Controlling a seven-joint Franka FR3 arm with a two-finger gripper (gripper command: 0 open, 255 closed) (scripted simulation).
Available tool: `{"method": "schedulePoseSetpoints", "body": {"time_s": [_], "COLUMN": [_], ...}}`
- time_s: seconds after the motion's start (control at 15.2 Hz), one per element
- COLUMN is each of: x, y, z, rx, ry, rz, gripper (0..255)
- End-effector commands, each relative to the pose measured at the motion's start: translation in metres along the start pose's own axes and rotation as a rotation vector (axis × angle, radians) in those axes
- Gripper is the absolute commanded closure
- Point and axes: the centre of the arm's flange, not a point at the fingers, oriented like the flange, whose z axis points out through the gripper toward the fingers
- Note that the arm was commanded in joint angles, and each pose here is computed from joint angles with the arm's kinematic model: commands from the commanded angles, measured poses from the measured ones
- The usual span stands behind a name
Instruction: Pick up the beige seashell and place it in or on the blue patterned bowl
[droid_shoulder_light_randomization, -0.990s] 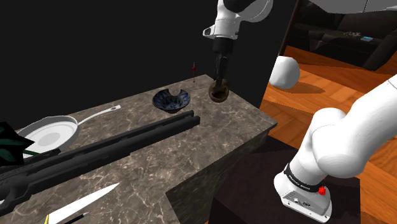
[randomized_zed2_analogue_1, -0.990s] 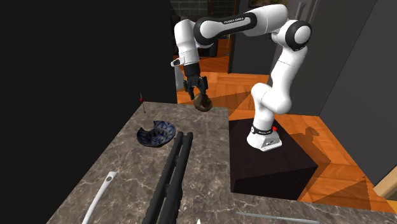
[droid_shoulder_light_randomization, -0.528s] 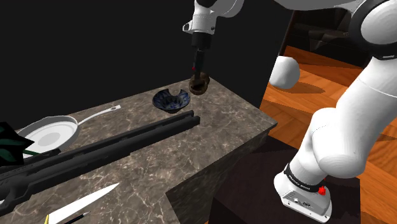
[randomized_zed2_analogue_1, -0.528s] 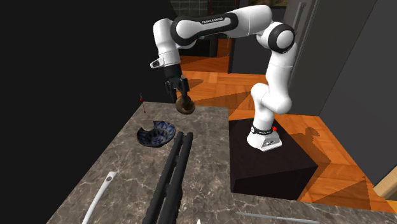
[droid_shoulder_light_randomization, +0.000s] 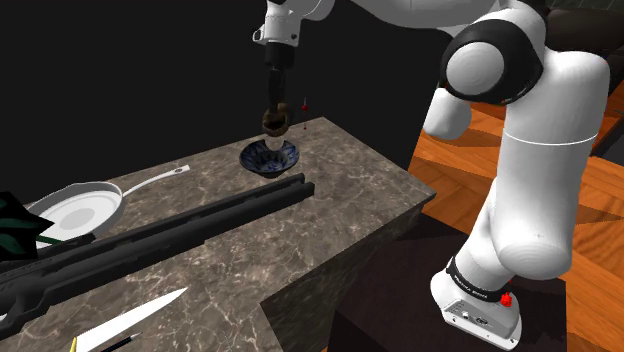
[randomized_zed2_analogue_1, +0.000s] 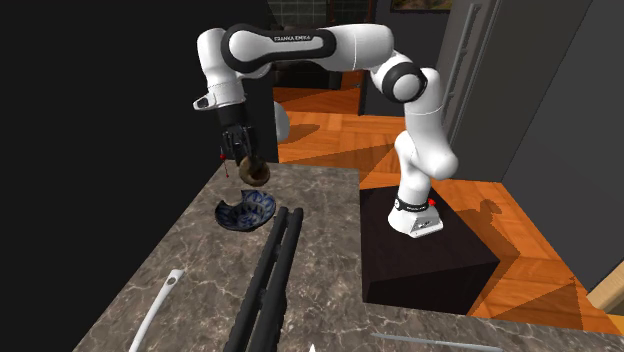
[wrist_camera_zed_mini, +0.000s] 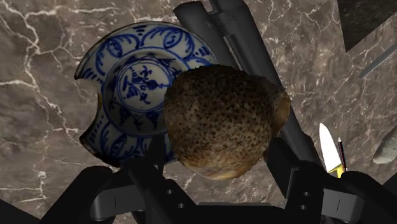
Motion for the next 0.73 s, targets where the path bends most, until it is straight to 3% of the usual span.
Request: {"method": "schedulePoseSetpoints", "body": {"time_s": [0.0, 0.66], "x": [0.024, 0.024], "y": [0.013, 0.034], "z": [-0.005, 0.038], "rx": [0.0, 0.0], "ry": [0.0, 0.0], "rz": [-0.001, -0.001], "gripper": [255, 255]}}
